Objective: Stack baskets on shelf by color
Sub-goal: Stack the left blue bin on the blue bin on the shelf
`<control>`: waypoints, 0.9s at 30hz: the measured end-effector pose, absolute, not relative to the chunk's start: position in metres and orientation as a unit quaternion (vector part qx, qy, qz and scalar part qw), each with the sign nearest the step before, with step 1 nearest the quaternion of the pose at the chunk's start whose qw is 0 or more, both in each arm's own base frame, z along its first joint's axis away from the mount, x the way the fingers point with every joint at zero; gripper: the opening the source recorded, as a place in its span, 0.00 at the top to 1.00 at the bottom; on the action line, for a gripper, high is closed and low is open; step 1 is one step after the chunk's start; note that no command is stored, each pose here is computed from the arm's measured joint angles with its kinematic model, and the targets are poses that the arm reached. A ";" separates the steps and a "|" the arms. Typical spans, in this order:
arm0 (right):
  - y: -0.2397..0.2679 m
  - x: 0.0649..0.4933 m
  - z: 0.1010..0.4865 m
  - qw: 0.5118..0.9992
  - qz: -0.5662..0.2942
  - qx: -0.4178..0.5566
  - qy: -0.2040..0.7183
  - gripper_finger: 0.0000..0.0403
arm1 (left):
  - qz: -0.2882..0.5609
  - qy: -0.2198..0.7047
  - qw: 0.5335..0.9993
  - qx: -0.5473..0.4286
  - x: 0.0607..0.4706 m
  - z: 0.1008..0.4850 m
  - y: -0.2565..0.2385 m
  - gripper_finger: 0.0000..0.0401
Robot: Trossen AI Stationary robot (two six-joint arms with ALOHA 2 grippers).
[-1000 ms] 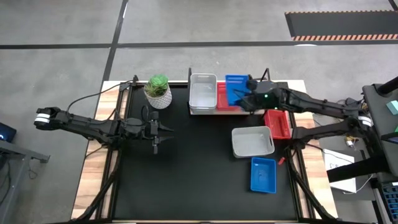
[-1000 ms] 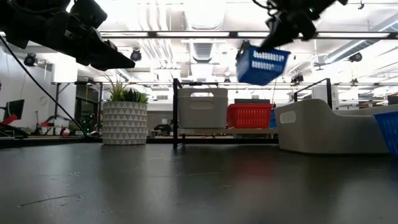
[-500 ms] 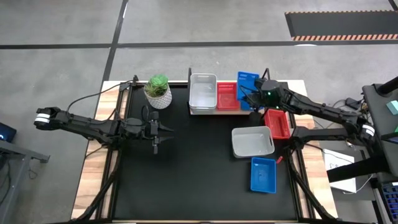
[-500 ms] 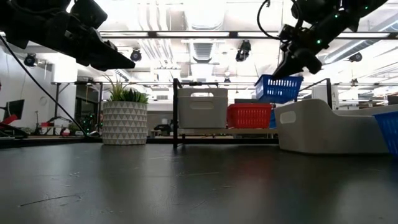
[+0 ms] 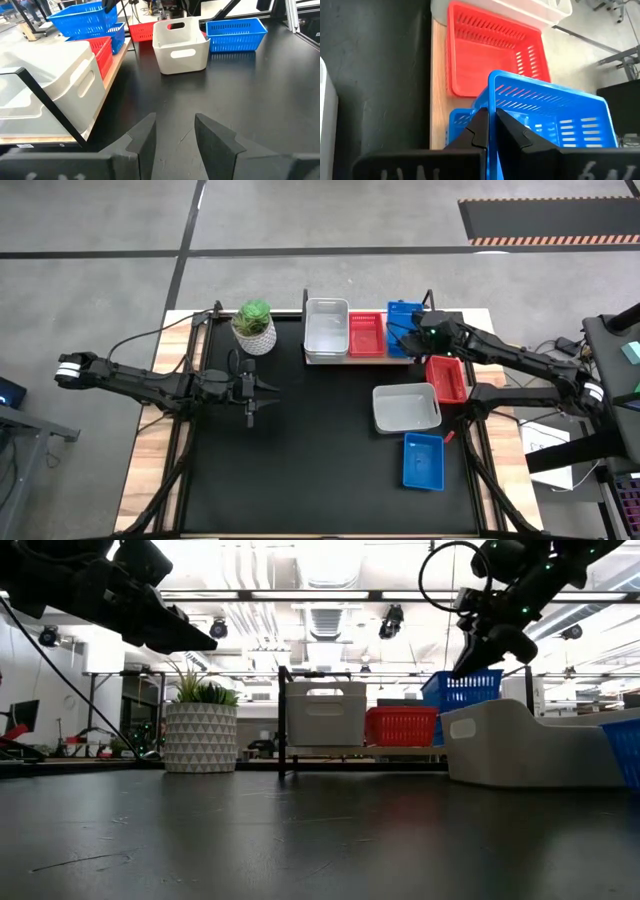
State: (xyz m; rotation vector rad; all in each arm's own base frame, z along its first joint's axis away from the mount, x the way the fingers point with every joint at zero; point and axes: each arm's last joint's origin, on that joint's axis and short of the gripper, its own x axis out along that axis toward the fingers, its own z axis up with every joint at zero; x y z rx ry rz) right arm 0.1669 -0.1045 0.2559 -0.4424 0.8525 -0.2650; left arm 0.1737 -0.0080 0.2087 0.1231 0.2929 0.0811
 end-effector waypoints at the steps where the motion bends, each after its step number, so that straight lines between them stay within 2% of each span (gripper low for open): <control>1: -0.105 0.167 0.256 0.879 -0.128 -0.212 0.408 0.97 | 0.040 0.146 0.987 0.061 0.174 0.209 -0.008 0.70; 21: -0.106 0.170 0.242 0.872 -0.119 -0.185 0.437 0.97 | 0.041 0.146 0.987 0.060 0.174 0.209 -0.008 0.70; 27: -0.107 0.171 0.240 0.872 -0.122 -0.174 0.441 0.93 | 0.041 0.146 0.987 0.060 0.174 0.209 -0.008 0.70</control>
